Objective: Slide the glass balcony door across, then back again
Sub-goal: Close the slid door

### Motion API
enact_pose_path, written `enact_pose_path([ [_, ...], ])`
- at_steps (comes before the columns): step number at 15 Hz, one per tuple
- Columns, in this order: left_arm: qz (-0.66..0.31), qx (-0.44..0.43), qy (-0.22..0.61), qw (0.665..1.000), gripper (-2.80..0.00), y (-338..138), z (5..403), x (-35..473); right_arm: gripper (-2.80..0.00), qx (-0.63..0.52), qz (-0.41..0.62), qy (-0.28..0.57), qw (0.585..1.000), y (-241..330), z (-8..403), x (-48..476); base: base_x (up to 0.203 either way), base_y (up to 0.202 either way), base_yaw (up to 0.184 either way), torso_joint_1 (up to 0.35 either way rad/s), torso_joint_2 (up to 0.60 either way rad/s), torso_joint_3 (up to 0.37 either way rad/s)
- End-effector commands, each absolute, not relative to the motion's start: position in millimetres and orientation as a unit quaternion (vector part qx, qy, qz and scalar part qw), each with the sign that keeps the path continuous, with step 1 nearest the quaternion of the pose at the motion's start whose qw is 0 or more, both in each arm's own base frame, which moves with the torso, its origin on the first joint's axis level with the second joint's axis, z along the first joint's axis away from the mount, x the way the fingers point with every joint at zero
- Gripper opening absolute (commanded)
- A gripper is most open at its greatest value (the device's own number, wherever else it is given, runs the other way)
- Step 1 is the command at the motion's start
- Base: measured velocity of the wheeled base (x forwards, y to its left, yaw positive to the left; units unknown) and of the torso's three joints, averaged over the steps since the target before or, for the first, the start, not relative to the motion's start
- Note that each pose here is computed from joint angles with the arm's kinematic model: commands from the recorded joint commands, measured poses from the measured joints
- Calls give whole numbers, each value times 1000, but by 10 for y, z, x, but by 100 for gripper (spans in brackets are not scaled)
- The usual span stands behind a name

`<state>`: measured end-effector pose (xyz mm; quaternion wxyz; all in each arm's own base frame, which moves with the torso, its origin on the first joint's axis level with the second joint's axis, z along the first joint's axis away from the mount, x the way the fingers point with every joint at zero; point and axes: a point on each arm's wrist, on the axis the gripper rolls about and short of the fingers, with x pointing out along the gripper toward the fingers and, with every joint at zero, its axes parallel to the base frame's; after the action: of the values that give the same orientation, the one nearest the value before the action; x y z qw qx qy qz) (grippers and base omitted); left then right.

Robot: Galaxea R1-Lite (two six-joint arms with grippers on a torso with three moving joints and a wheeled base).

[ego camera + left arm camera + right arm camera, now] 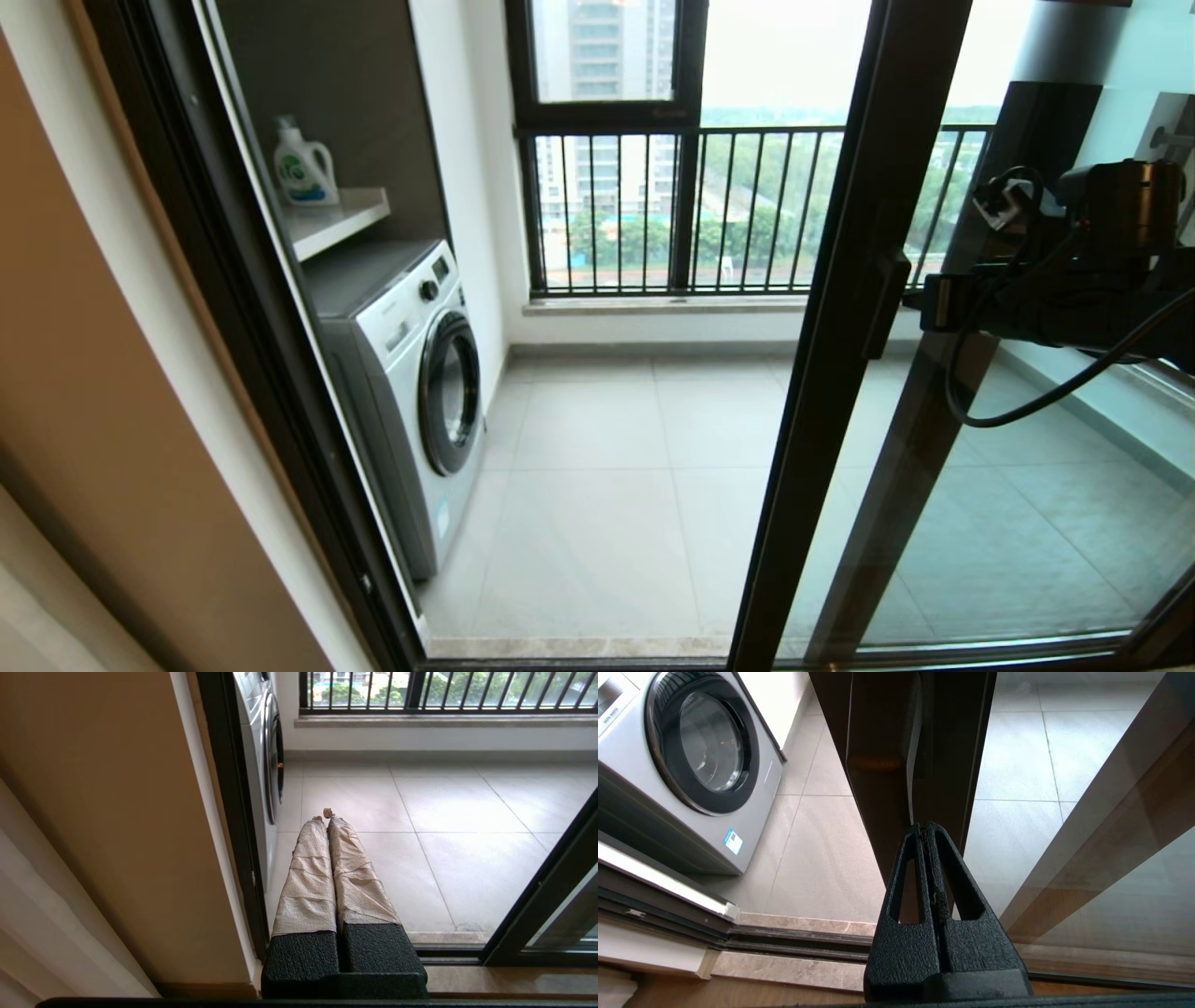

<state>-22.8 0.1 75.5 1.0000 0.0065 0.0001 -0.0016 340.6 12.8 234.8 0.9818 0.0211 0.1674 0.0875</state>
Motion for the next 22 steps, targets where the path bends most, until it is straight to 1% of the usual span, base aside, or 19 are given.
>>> enact_pose_path([
  [1,-2,7,1,1000,-280,1,755,-227,-280,21,92,168,981,146,2336,3422,0,0,0,0,0,0],
  [5,-2,7,1,1000,-280,1,755,-227,-280,20,104,170,980,235,2325,3419,0,0,0,0,0,0],
  [9,-2,7,1,1000,-280,1,755,-227,-280,21,94,172,980,166,2315,3413,0,0,0,0,0,0],
  [14,-2,7,1,1000,-280,1,755,-227,-280,24,68,150,986,-41,2464,3292,0,0,0,0,0,0],
  [18,-2,7,1,1000,-280,1,755,-227,-280,25,60,125,990,-103,2627,3164,0,0,0,0,0,0],
  [22,-2,7,1,1000,-280,1,755,-227,-280,26,53,139,989,-138,2520,3340,0,0,0,0,0,0],
])
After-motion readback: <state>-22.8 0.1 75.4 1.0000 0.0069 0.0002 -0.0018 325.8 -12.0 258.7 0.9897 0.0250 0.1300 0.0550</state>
